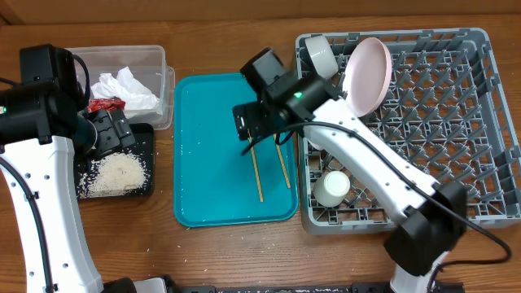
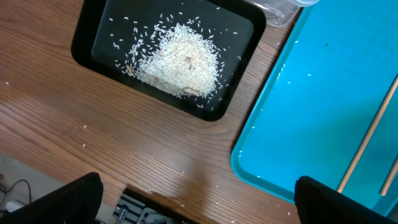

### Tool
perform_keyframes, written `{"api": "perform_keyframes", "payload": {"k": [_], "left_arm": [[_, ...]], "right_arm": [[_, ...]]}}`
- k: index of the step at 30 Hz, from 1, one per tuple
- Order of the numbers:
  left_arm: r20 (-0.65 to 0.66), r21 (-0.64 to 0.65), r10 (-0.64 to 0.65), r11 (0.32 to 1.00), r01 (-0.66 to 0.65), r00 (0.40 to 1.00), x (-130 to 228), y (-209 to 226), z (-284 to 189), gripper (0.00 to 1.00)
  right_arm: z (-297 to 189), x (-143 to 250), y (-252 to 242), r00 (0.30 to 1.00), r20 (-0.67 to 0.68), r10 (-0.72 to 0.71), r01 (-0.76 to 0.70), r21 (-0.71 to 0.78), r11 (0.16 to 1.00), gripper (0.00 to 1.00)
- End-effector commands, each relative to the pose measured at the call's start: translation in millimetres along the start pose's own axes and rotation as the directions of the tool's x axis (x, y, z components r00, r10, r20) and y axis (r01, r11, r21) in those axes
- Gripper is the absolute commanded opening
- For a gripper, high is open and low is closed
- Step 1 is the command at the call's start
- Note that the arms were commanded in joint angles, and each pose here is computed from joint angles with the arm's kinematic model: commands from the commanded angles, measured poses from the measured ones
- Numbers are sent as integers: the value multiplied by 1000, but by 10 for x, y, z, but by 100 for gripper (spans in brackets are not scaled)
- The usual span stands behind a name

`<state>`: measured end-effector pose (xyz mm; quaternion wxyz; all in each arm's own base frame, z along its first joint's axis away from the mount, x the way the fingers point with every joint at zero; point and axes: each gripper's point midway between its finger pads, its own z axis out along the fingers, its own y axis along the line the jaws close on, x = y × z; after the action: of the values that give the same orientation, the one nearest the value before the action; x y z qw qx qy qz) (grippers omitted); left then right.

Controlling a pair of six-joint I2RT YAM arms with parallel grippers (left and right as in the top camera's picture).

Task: Sort waste into correct bins and load items into the dishwasher
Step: 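Reach right gripper to the teal tray and pinch one wooden chopstick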

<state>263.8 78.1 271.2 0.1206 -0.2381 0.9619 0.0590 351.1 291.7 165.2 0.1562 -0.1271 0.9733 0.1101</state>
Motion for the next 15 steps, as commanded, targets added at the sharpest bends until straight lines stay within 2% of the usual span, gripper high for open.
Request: {"api": "perform_keyframes", "payload": {"k": [1,8,11,15], "left_arm": [[-2,-13,-8,1000,8,1000,-9,14,18,100],[-2,-13,-8,1000,8,1000,-9,14,18,100],[-2,-13,-8,1000,8,1000,-9,14,18,100],[-2,-13,-8,1000,8,1000,-9,14,18,100]], "right_arm": [[198,78,6,998,-61,18,-19,-14,1000,91],[803,301,76,984,-177,-3,5,8,1000,84],[950,334,163,983,-181,-22,22,1,1000,82],[1075,336,256,985,-170,-40,39,-10,999,76]]}}
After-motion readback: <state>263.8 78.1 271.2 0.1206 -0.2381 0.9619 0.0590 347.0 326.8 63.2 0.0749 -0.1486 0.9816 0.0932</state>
